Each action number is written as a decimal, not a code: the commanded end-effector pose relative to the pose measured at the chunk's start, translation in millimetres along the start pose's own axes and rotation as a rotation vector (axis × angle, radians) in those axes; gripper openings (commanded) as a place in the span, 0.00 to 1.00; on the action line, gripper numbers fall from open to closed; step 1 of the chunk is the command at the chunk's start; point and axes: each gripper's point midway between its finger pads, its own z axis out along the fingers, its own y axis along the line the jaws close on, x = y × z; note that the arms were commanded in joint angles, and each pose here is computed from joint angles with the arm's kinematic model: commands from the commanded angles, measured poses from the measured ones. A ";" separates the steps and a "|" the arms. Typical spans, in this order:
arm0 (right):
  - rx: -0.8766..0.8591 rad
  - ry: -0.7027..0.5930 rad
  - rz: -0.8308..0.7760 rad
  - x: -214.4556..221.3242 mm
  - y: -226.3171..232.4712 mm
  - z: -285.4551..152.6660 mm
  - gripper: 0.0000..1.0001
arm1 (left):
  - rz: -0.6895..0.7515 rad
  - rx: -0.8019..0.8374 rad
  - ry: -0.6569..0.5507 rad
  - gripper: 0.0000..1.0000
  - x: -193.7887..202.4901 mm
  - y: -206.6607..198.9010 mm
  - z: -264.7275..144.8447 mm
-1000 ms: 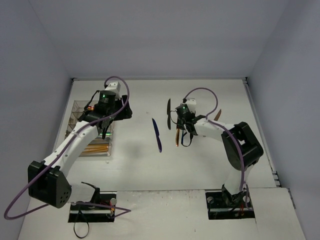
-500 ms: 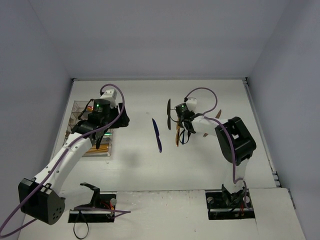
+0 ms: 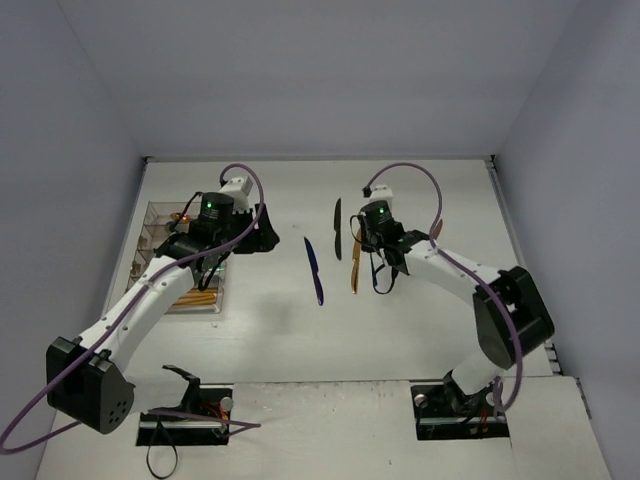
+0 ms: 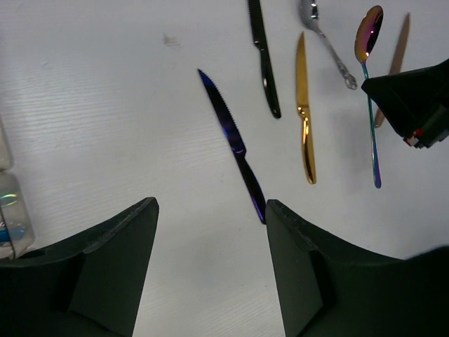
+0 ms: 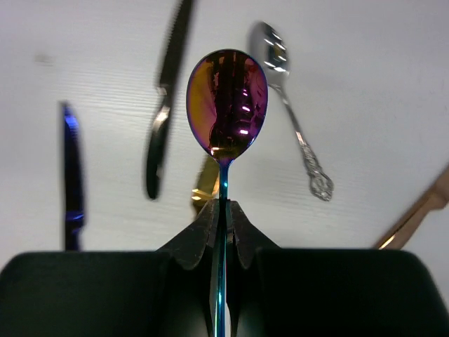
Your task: Sort the eating utensils into containers
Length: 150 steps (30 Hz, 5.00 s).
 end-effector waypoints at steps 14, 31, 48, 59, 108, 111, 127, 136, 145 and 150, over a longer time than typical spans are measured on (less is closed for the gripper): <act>-0.585 -0.220 -0.173 -36.1 120.2 -109.9 0.00 | 0.033 0.277 -0.087 0.59 -46.2 -103.6 33.7; -0.612 -0.215 -0.150 -34.1 128.1 -107.6 0.00 | 0.009 0.323 -0.027 0.16 -26.1 -124.2 61.5; -0.460 -0.256 -0.099 -37.3 95.6 -103.8 0.50 | -0.089 0.032 -0.093 0.00 -48.4 -34.0 63.6; -0.322 -0.281 -0.020 -30.7 48.9 -103.7 0.52 | -0.520 -0.358 -0.385 0.00 -135.0 175.3 9.8; -0.216 -0.200 0.013 -18.3 11.8 -71.7 0.54 | -0.709 -0.524 -0.307 0.42 -129.1 348.6 43.0; -0.178 -0.209 0.018 -28.9 5.4 -65.0 0.54 | -0.671 -0.538 -0.316 0.52 -136.9 339.9 25.0; 0.020 -0.106 0.054 -49.9 -36.4 26.8 0.54 | -0.327 -0.425 -0.265 0.58 -134.2 174.8 -20.0; 0.004 -0.030 -0.017 -44.2 -43.3 75.2 0.51 | -0.016 -0.159 -0.049 0.59 -33.6 44.8 3.9; -0.058 0.061 -0.051 -15.3 -33.8 103.7 0.48 | 0.083 -0.041 -0.066 0.63 -8.7 7.0 -23.3; -0.054 0.090 -0.053 -2.6 -34.7 111.3 0.45 | 0.103 -0.039 -0.089 0.68 -7.2 8.0 -32.7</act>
